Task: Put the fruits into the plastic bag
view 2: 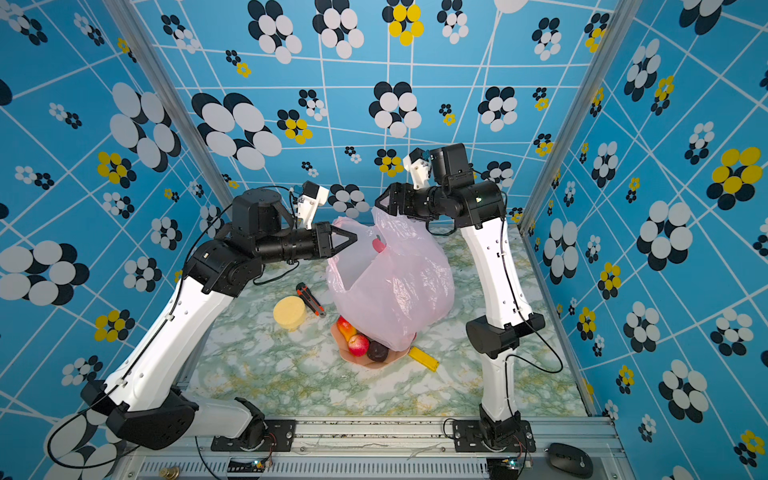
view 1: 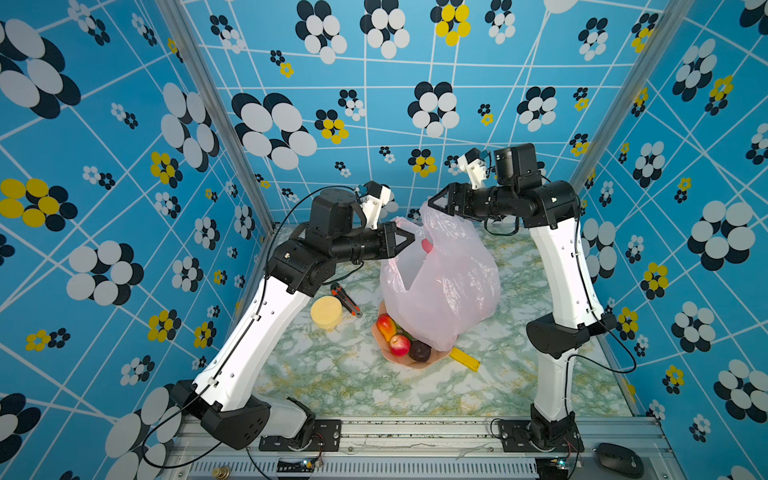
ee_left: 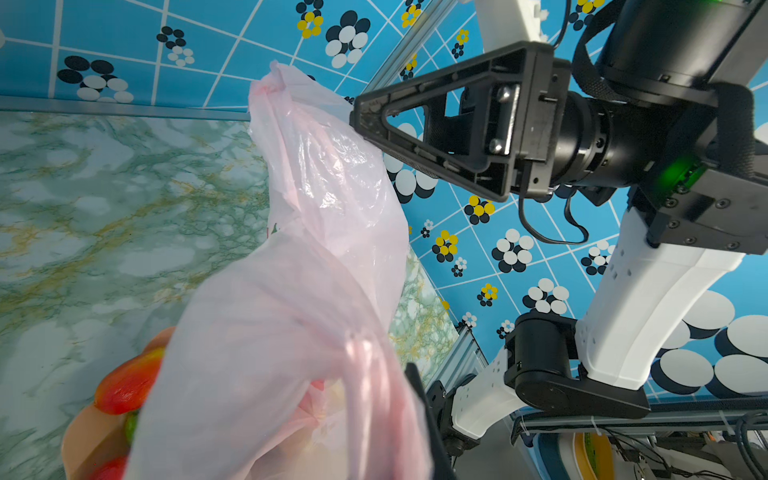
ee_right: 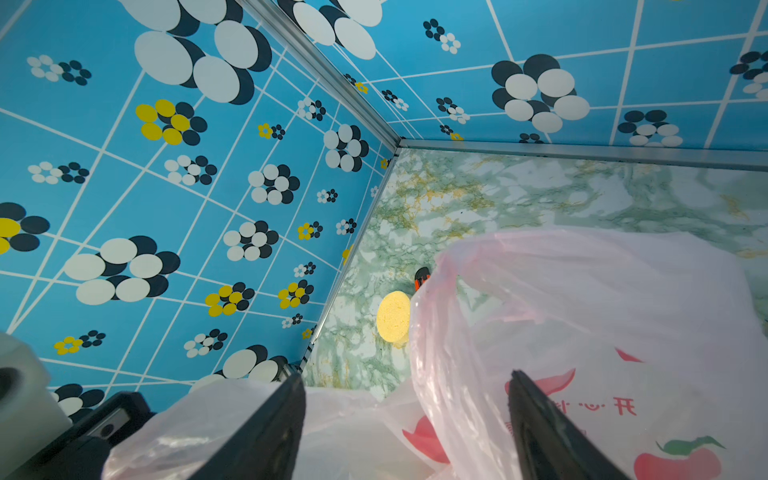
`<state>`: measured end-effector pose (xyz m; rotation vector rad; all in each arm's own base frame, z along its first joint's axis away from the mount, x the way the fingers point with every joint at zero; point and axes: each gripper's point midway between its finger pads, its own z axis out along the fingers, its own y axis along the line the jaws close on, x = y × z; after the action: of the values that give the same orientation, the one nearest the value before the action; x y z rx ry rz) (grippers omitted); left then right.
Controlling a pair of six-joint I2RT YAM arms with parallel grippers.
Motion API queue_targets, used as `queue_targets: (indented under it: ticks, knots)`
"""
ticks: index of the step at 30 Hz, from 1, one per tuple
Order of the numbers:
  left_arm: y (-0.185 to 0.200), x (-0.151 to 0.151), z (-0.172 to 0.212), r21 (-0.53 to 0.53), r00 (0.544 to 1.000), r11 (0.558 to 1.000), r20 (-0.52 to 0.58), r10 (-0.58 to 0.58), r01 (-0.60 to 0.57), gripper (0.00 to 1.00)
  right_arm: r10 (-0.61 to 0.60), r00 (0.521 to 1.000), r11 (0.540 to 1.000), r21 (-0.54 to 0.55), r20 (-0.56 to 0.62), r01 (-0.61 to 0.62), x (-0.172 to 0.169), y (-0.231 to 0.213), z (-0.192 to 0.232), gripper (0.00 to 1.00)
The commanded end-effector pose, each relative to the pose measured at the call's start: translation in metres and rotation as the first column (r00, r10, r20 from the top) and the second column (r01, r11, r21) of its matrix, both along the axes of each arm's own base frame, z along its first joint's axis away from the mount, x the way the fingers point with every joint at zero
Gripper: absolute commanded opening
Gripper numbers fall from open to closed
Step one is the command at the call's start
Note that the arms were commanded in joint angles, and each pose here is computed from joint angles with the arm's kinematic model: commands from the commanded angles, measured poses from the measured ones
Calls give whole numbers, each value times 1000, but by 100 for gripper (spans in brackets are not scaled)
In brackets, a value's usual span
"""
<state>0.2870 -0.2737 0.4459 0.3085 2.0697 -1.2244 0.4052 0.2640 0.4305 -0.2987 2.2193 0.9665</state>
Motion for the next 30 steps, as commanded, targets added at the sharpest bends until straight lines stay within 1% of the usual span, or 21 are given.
queue_targets:
  ticks: [1,4,5,6,8,12,13,15,16,18,20,21,22,24,25,26,27,29,30]
  knots:
    - [2,-7,12,4,999,1000,43,-11,11,0,36,999,999,-1,-9,-36,13,11,-15,75]
    - [5,-7,12,18,999,1000,43,2,-3,0,77,997,997,24,-31,-76,15,20,-22,69]
    - [6,-7,12,21,999,1000,41,2,-3,0,87,996,996,33,-33,-86,16,23,-23,68]
    - [5,-7,12,24,999,1000,38,2,-3,0,87,996,996,35,-31,-86,18,24,-24,68]
    - [5,-5,12,27,1000,1000,30,2,-3,0,83,997,996,35,-8,-83,23,25,-22,63]
    - [3,-1,15,16,1000,1000,28,7,-7,0,99,995,994,54,15,-100,29,33,-21,40]
    - [2,-1,15,14,1000,1000,29,7,-7,0,102,995,993,55,18,-103,31,34,-22,30]
    - [3,0,15,17,999,1000,29,13,-13,0,105,994,993,50,34,-106,32,34,-21,8]
    - [3,2,14,23,999,1000,29,17,-18,0,104,993,993,47,58,-107,33,34,-17,0]
    - [7,7,13,33,999,999,30,37,-38,0,73,988,996,35,136,-78,37,27,0,0]
    - [15,21,16,21,996,996,26,87,-88,0,18,966,999,42,259,-30,42,16,31,0]
    - [21,30,21,9,993,993,33,117,-118,0,-13,948,999,49,319,-2,44,10,47,0]
    - [29,40,29,0,986,987,52,161,-161,0,-50,917,998,65,396,26,44,4,69,0]
    - [42,55,56,-32,965,972,115,237,-234,0,-116,842,990,131,528,54,41,-7,116,0]
    - [48,62,73,-68,954,965,144,262,-254,0,-134,799,983,179,586,33,34,-8,141,0]
    - [52,66,91,-103,945,960,175,277,-262,0,-147,741,973,232,655,-11,24,-9,171,0]
    - [58,70,112,-140,929,952,219,297,-272,0,-157,693,961,270,704,-57,13,-9,194,0]
    - [70,71,144,-179,888,939,311,338,-294,0,-166,578,931,320,799,-175,-14,-10,238,0]
    - [76,69,160,-196,864,933,358,355,-302,0,-168,536,918,329,827,-220,-26,-12,251,0]
